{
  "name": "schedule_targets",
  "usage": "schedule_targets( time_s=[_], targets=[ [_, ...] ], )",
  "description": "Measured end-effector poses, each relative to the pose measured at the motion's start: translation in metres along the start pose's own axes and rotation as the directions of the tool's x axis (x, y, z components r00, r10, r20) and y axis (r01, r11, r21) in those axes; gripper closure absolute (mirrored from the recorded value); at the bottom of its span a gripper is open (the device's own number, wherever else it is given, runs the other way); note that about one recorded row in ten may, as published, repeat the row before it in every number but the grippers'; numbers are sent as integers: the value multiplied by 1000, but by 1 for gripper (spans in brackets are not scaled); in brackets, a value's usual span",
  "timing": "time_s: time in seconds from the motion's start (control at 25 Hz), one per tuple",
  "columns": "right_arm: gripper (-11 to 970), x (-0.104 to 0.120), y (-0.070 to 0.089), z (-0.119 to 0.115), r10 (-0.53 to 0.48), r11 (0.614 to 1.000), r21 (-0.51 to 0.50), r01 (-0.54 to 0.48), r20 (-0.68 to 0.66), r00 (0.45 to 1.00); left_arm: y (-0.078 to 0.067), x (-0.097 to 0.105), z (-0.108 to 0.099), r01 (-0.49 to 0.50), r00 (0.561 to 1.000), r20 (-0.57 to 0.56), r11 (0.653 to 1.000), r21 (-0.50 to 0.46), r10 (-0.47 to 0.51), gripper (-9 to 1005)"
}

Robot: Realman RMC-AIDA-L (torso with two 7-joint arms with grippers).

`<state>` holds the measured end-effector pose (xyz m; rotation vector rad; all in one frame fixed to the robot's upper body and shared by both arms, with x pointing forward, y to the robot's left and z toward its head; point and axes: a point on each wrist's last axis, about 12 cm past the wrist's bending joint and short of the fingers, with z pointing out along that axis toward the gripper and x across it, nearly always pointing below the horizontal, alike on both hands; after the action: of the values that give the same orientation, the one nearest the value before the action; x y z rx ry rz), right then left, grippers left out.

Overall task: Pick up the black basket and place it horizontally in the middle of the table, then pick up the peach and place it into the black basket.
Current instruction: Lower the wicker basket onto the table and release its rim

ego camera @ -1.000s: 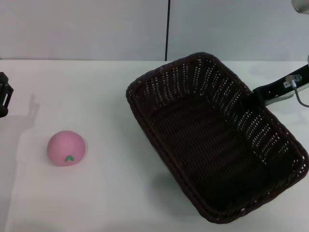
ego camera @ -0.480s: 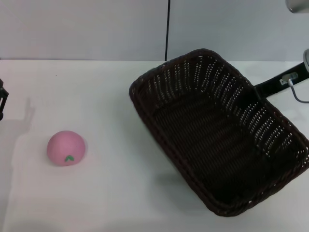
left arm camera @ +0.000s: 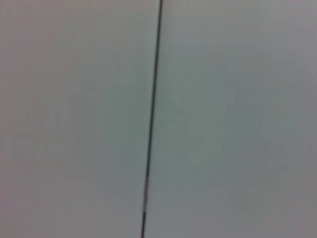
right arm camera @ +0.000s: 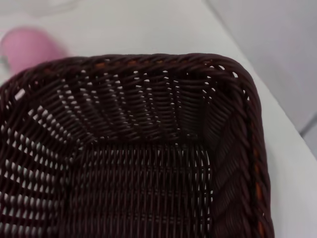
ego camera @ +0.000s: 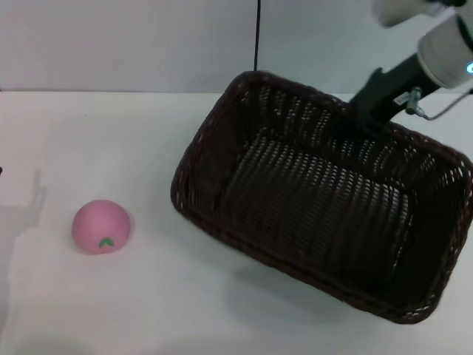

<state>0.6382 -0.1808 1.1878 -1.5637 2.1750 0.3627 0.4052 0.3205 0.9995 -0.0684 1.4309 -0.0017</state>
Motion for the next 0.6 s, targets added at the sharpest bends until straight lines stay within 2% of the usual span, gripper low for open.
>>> schedule_targets(
  time_s=[0.16,0.32,0.44,0.6],
  targets=[
    [819,-20,6,9,-228,973,12,228,-41,973,0,-3,-12,0,1000,21,1000,7,0,197],
    [819,-32,16,19,-427,904,-5,428,-61,902,-3,-5,-19,12,999,39,1000,12,-12,198],
    [819,-39,19,23,-500,866,-19,499,-56,864,-7,-7,-24,25,998,60,999,26,-26,198],
    [819,-45,19,27,-521,854,-29,520,-36,853,-12,-8,-26,47,997,64,999,24,-49,198]
  ],
)
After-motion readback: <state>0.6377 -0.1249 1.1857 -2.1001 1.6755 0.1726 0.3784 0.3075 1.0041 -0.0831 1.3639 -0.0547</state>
